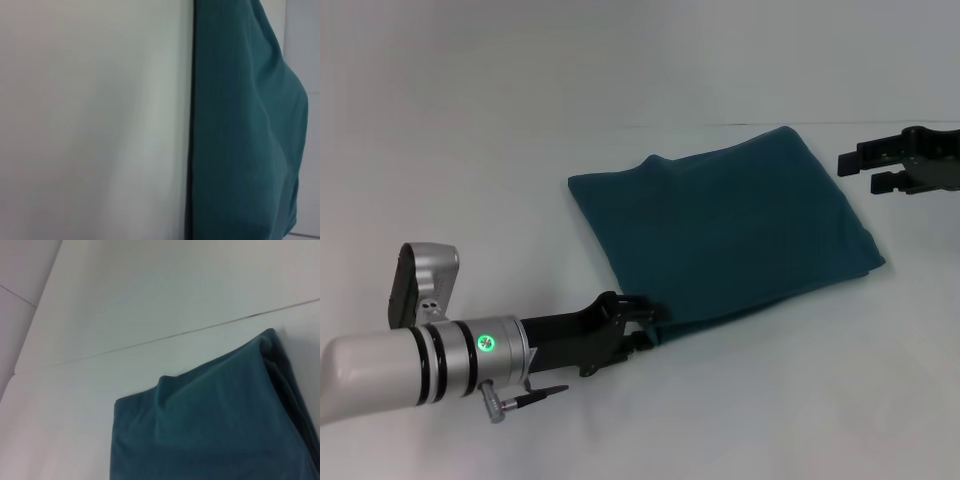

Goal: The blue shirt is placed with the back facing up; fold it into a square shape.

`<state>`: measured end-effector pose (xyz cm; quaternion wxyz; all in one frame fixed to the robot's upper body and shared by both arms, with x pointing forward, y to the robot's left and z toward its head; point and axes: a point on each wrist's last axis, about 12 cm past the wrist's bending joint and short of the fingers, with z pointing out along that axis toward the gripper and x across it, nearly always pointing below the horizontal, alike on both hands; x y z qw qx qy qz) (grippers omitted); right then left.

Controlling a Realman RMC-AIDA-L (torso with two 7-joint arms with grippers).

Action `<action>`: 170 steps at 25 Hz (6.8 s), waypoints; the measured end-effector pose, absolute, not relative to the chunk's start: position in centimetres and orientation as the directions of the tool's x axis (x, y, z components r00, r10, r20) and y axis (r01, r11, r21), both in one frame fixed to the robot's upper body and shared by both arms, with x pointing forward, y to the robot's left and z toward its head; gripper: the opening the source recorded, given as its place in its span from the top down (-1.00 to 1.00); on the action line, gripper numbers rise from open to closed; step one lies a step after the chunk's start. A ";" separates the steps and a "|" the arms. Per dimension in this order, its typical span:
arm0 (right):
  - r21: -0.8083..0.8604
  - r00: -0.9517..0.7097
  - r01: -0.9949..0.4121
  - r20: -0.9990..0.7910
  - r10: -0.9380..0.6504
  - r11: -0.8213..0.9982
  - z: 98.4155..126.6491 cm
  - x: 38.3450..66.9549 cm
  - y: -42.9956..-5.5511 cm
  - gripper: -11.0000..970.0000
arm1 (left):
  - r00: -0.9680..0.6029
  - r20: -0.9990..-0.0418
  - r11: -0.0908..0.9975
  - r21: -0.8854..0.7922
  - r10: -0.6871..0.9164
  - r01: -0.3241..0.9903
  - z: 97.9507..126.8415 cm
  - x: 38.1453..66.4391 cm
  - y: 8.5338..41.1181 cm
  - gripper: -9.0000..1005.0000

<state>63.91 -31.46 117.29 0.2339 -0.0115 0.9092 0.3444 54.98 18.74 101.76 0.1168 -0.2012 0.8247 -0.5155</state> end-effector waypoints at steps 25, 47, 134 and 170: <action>0.645 -0.895 -0.159 -0.413 0.167 0.747 116.7 63.5 -31.8 -0.49 | -0.895 -0.007 0.351 -0.921 -0.446 -0.168 101.6 53.2 21.0 0.91; 0.662 -0.908 -0.148 -0.386 0.165 0.735 115.8 62.8 -31.7 -0.51 | -0.915 -0.078 0.444 -0.888 -0.395 -0.116 103.3 52.3 27.4 0.88; 0.419 -0.574 -0.764 -0.788 -0.222 0.491 114.4 58.8 -29.6 -0.93 | -0.613 -0.666 0.430 -0.448 0.426 0.784 119.0 60.8 25.8 -0.83; 0.377 -0.559 -0.748 -0.801 -0.214 0.546 114.6 60.0 -29.5 -0.91 | -0.631 -0.647 0.473 -0.435 0.428 0.766 118.6 60.7 26.1 -0.83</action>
